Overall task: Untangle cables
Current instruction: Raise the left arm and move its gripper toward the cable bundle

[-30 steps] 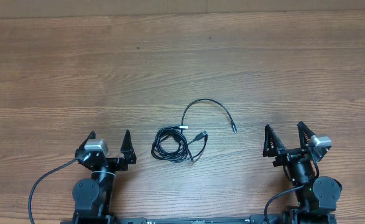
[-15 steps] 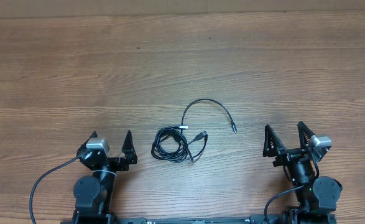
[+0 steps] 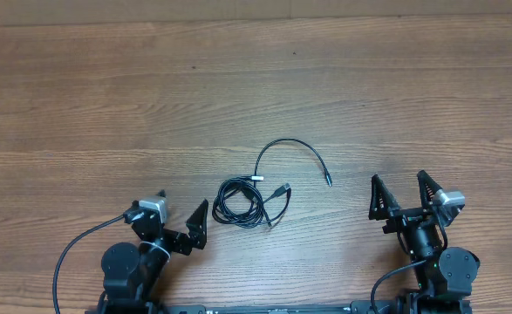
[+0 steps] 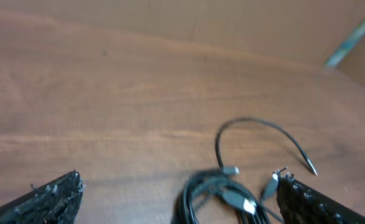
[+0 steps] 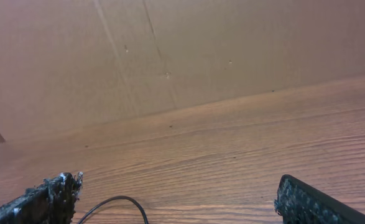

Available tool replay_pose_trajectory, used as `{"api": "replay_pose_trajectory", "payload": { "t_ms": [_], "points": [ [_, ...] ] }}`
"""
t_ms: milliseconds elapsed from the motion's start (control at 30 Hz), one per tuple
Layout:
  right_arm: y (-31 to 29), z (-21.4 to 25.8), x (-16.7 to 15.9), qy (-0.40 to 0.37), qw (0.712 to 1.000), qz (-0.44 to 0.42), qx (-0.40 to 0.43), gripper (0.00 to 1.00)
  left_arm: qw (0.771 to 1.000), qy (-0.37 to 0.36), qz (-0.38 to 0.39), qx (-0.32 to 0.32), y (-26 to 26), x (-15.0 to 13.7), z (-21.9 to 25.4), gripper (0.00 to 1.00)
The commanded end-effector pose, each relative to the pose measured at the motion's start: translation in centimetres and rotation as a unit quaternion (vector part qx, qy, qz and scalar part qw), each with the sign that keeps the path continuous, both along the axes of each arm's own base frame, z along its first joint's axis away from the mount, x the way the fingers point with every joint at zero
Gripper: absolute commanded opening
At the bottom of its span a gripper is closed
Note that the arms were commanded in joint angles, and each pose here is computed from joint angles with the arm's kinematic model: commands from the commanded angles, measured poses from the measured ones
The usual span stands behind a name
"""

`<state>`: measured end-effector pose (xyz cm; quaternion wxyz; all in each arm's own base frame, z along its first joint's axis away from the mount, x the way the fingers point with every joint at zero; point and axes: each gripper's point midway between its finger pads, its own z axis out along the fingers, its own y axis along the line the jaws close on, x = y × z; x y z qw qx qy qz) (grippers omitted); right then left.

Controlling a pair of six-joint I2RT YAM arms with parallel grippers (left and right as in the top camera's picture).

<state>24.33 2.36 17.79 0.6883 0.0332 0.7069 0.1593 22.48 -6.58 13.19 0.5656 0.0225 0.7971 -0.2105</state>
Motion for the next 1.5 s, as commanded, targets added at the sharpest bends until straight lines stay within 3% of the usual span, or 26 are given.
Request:
{"api": "replay_pose_trajectory", "payload": {
  "t_ms": [0, 500, 900, 1100, 1267, 1467],
  "points": [
    [0.0, -0.4, 0.1, 0.001, 1.000, 0.001, -0.009, 1.00, 1.000, -0.008, -0.022, -0.010, -0.8, -0.7, 2.4, 0.99],
    [0.0, -0.4, 0.1, 0.001, 1.000, 0.001, -0.009, 1.00, 0.998, -0.018, -0.014, -0.065, -0.8, -2.6, 8.6, 0.99],
    [0.0, -0.4, 0.1, 0.001, 1.000, 0.001, -0.009, 1.00, 0.999, -0.003, -0.011, -0.040, -0.6, -2.6, 9.8, 1.00],
    [0.0, -0.4, 0.1, 0.001, 1.000, 0.001, -0.009, 1.00, 0.999, 0.042, -0.015, -0.016, -0.6, -1.6, 11.0, 1.00],
    [0.0, -0.4, 0.1, 0.001, 1.000, 0.001, -0.009, 1.00, 0.991, 0.131, 0.012, 0.009, 0.4, -0.9, 12.0, 1.00],
    [0.0, -0.4, 0.1, 0.001, 1.000, 0.001, -0.009, 1.00, 0.981, 0.190, -0.037, -0.004, -1.4, 0.3, 14.1, 1.00]
  ]
}}
